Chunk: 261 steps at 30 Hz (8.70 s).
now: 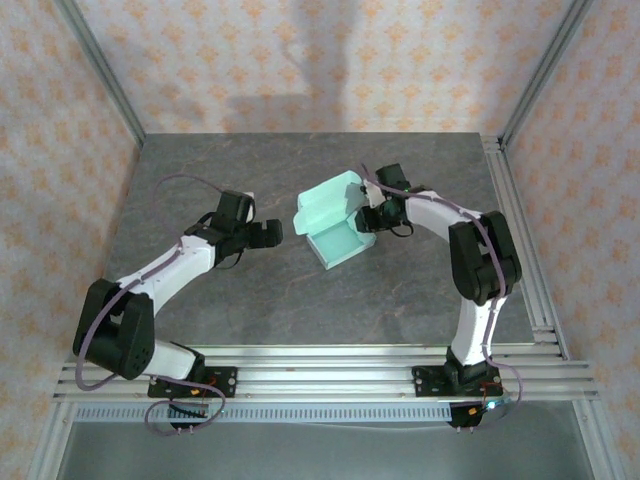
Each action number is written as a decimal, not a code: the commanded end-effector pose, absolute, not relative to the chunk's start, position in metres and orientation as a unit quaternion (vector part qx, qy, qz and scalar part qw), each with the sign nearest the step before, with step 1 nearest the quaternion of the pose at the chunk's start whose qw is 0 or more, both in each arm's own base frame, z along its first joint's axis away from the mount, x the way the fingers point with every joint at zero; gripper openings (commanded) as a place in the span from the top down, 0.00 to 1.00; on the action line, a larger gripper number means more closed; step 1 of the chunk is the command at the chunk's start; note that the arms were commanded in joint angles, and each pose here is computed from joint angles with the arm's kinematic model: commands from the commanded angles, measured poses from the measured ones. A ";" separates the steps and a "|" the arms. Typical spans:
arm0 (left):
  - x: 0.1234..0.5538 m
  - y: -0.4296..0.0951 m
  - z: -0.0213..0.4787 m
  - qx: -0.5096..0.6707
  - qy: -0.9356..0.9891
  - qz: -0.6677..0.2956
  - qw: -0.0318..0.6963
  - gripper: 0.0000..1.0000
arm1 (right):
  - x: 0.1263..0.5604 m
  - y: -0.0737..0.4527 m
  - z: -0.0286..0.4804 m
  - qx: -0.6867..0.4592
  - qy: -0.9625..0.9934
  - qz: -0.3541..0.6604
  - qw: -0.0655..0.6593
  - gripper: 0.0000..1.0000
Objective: Fold the paper box
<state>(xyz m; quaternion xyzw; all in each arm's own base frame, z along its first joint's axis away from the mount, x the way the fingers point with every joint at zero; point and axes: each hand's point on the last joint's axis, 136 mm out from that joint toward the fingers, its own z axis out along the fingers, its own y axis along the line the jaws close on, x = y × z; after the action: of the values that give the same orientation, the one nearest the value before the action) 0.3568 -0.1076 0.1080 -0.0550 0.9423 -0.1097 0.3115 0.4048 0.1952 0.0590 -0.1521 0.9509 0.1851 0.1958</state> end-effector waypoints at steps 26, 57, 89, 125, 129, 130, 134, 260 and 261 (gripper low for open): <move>0.368 -0.115 0.107 -0.065 0.940 -0.135 0.306 0.00 | 0.423 0.197 0.059 0.007 0.902 0.401 0.160 0.80; 0.366 -0.118 0.098 -0.065 0.944 -0.139 0.294 0.00 | 0.399 0.200 0.054 -0.016 0.897 0.418 0.141 0.73; 0.367 -0.122 0.090 -0.059 0.946 -0.143 0.285 0.00 | 0.377 0.197 0.039 -0.137 0.966 0.156 0.154 0.75; 0.364 -0.120 0.088 -0.055 0.949 -0.139 0.279 0.00 | 0.373 0.237 0.086 -0.145 0.915 0.312 0.209 0.69; 0.363 -0.120 0.089 -0.054 0.949 -0.139 0.279 0.00 | 0.370 0.236 0.078 -0.143 0.919 0.310 0.199 0.71; 0.363 -0.120 0.088 -0.054 0.949 -0.138 0.279 0.00 | 0.369 0.235 0.076 -0.142 0.919 0.310 0.196 0.72; 0.364 -0.121 0.089 -0.053 0.949 -0.138 0.280 0.00 | 0.367 0.236 0.069 -0.142 0.921 0.312 0.187 0.74; 0.390 -0.146 0.164 0.268 0.908 -0.085 0.310 0.10 | 0.398 0.215 0.146 -0.222 0.901 0.198 0.316 0.40; 0.390 -0.147 0.165 0.279 0.907 -0.083 0.304 0.12 | 0.397 0.215 0.143 -0.222 0.902 0.198 0.313 0.40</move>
<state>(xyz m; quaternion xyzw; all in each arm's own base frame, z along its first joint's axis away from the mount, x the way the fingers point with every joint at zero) 0.4067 -0.1475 0.1726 0.1987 0.9093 -0.0967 0.3525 0.3955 0.2135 0.1354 -0.2083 0.9070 0.1965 0.3086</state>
